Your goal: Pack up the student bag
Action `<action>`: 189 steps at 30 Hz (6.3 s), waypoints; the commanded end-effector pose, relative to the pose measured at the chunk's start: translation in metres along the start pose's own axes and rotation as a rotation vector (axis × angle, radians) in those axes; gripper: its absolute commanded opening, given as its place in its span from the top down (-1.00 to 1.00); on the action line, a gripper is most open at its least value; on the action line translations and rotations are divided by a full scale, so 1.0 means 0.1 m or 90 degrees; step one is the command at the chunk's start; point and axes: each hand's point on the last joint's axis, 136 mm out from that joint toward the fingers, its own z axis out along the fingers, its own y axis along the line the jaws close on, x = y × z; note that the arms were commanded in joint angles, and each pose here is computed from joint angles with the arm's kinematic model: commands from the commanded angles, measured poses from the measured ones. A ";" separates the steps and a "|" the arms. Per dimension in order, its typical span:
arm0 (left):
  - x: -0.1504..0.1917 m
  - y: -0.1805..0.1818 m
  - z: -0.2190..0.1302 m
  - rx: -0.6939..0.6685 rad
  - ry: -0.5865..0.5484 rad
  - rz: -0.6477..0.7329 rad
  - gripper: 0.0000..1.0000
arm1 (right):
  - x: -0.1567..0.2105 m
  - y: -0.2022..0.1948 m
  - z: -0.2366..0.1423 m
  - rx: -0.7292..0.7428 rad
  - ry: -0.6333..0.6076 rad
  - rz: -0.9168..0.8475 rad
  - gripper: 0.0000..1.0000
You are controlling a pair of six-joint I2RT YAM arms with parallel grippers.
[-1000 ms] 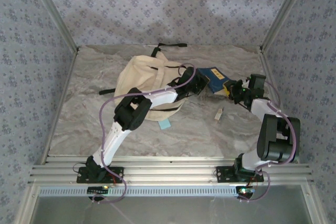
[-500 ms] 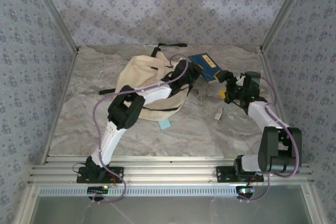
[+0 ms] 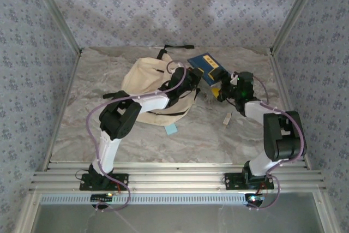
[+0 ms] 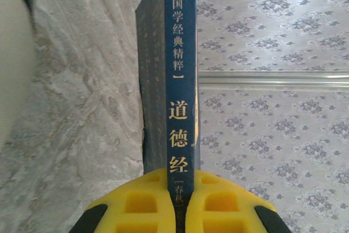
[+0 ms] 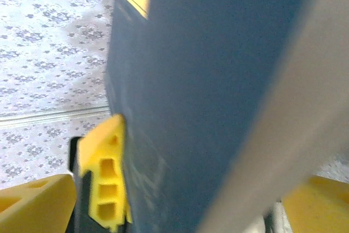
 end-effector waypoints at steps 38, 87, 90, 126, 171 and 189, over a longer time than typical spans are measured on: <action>-0.05 0.46 -0.76 -0.335 0.220 0.536 -0.79 | -0.54 0.18 -1.04 0.133 -0.112 -0.229 1.00; -0.25 0.62 -0.94 -0.494 0.230 0.778 1.00 | -0.34 -0.01 -1.25 0.125 -0.075 -0.216 1.00; -0.35 0.40 -1.04 -0.457 0.214 0.763 1.00 | -0.23 0.02 -1.12 0.117 -0.049 -0.231 1.00; -0.62 -0.74 -1.52 -0.199 0.128 0.691 1.00 | 1.13 0.08 0.86 0.021 0.287 -0.241 1.00; -0.56 -0.50 -1.52 -0.183 0.141 0.629 0.54 | 0.65 0.10 0.49 0.129 0.251 -0.281 -0.15; -1.43 0.48 -2.41 -0.378 0.007 0.453 -0.73 | 1.73 0.20 0.18 0.217 0.294 -0.620 -0.13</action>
